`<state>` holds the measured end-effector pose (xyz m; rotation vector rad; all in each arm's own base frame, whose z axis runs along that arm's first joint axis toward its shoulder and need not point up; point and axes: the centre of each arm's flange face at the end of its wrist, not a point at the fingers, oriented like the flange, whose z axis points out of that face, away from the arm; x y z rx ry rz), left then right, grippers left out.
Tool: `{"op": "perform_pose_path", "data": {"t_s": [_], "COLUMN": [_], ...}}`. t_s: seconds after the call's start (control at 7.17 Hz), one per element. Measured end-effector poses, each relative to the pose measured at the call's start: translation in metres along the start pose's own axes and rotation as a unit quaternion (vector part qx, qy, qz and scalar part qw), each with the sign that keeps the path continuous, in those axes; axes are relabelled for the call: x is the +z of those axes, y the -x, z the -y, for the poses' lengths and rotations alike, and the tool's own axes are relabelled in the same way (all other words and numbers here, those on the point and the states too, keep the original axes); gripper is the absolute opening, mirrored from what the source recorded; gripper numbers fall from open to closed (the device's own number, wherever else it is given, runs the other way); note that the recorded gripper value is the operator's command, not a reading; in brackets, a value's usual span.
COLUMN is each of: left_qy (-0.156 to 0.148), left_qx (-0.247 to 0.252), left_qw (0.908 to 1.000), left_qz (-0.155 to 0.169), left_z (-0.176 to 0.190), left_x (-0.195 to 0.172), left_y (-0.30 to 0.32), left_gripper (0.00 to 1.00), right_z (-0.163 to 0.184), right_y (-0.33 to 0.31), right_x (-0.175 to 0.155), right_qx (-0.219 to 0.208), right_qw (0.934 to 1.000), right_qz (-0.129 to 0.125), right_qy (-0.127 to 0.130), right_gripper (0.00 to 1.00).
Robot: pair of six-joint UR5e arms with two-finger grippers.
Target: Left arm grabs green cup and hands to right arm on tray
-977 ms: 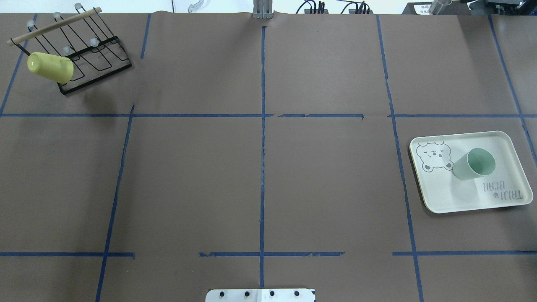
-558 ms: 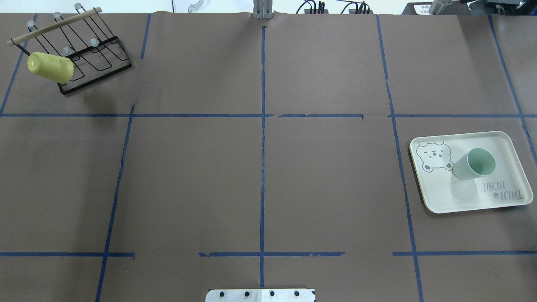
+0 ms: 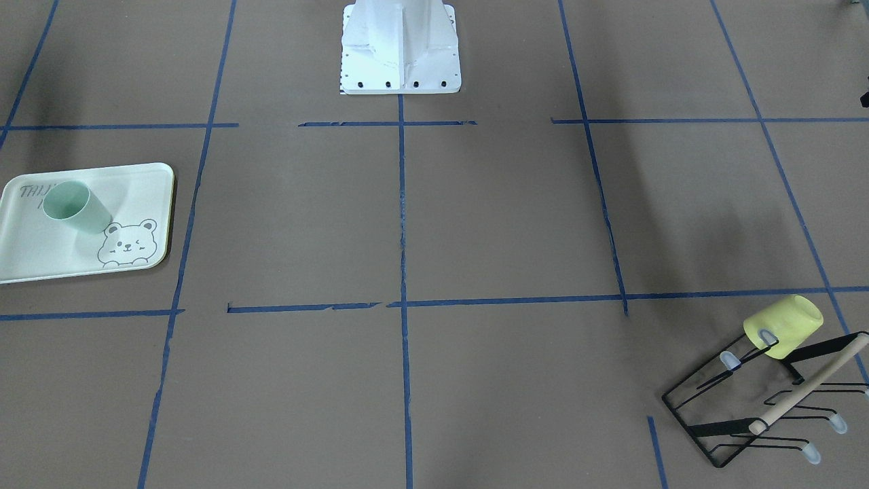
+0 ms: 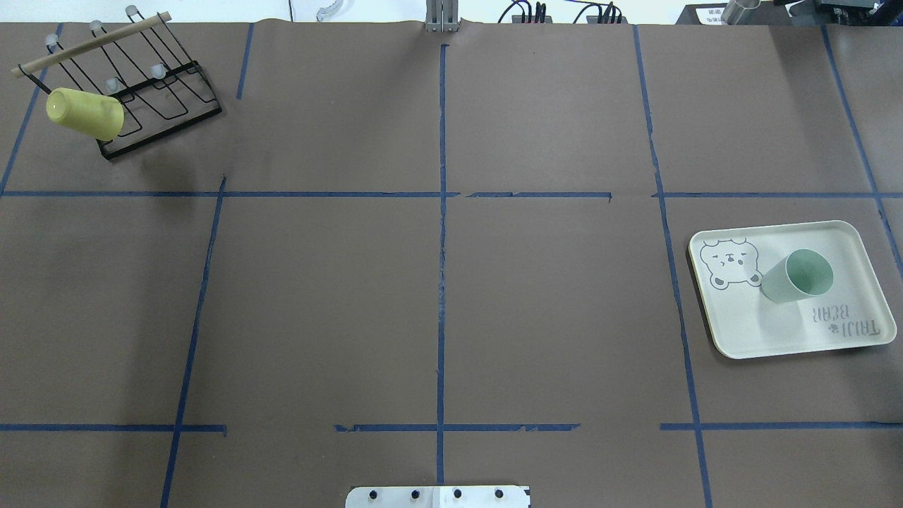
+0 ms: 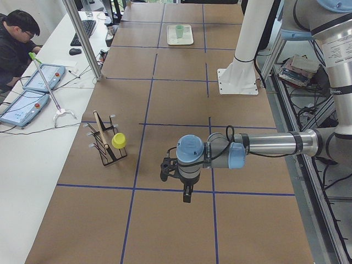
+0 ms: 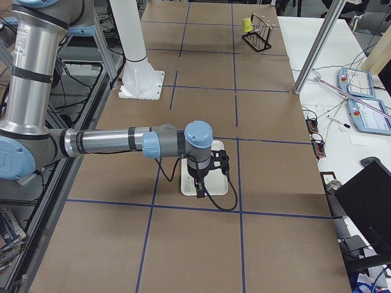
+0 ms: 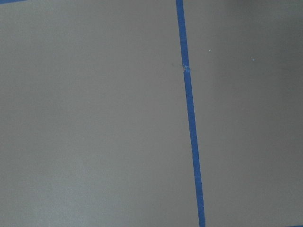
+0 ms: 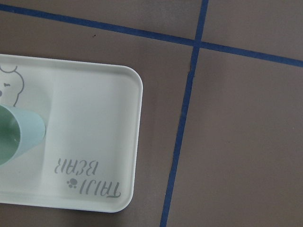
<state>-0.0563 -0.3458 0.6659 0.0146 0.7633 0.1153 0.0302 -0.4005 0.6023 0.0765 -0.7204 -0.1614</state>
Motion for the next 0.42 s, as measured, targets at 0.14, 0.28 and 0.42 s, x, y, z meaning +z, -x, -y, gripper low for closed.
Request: {"op": "perform_pose_path", "data": {"t_s": [0.14,0.28,0.42], "left_qy": [0.001,0.001,0.001], "left_qx": [-0.001,-0.002,-0.002], "left_qw": [1.0000,1.0000,1.0000], "left_qz": [0.000,0.000,0.000], "left_z": [0.0002,0.0002,0.0005], "left_x": [0.0009,0.0014,0.0013], "left_y": [0.0010,0.0016,0.0016], "left_gripper": [1.00,1.00,1.00], "right_z": [0.0000,0.0000,0.0000], "right_y": [0.0000,0.0000,0.0000], "right_x": [0.0000,0.0000,0.0000], "right_qx": [0.000,-0.001,-0.001], "right_qw": [1.0000,1.0000,1.0000], "right_qz": [0.000,0.000,0.000], "right_qy": [0.000,0.000,0.000], "right_gripper": [1.00,1.00,1.00]}}
